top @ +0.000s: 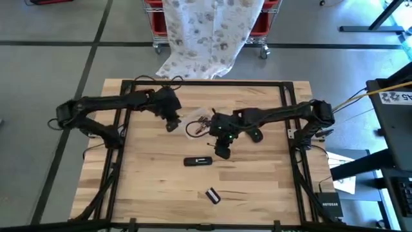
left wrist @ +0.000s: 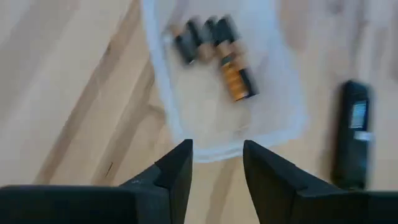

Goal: Insert battery
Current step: Insert the silver battery into the remote

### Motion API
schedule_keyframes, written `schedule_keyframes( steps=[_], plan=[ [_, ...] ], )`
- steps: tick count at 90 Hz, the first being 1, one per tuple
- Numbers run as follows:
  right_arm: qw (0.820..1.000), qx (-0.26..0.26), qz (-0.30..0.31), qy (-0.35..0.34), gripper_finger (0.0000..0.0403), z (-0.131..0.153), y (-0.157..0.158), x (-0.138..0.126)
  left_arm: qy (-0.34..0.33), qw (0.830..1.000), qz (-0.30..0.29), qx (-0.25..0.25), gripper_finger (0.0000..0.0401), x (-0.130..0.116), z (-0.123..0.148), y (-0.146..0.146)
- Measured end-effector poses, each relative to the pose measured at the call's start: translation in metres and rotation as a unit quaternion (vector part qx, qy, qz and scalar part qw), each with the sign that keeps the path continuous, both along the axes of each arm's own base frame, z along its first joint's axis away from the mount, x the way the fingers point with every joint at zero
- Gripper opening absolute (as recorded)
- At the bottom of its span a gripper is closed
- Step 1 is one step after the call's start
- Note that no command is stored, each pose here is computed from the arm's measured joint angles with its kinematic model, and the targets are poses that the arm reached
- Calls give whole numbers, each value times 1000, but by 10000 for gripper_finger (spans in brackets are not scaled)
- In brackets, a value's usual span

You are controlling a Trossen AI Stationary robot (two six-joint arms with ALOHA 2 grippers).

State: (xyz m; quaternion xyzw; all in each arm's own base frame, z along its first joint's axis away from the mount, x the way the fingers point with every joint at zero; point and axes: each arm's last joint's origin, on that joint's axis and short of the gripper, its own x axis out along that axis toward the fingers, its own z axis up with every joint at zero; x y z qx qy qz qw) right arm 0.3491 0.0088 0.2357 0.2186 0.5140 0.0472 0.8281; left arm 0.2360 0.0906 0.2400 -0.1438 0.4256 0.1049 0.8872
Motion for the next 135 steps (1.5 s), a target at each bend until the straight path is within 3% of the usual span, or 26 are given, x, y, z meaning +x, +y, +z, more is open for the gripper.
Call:
schedule_keyframes(
  steps=[14,23,40,61,80,135],
  plan=[
    [1000,-3,5,-26,4,2,0,4,-91,995,-41,-11,116,-7,33,-33],
    [998,-11,10,-56,4,5,0,8,-112,992,-50,-23,116,-3,39,-57],
    [996,-28,18,-78,4,1,3,15,-144,985,-29,-85,116,21,34,-97],
    [995,-41,44,-75,4,-7,19,18,-170,981,-21,-89,116,52,12,-138],
    [994,-54,49,-79,3,-7,27,18,-164,984,-26,-56,116,64,-5,-149],
    [991,-45,56,-111,2,-3,32,23,-163,985,-57,17,115,66,-8,-148]
  ],
)
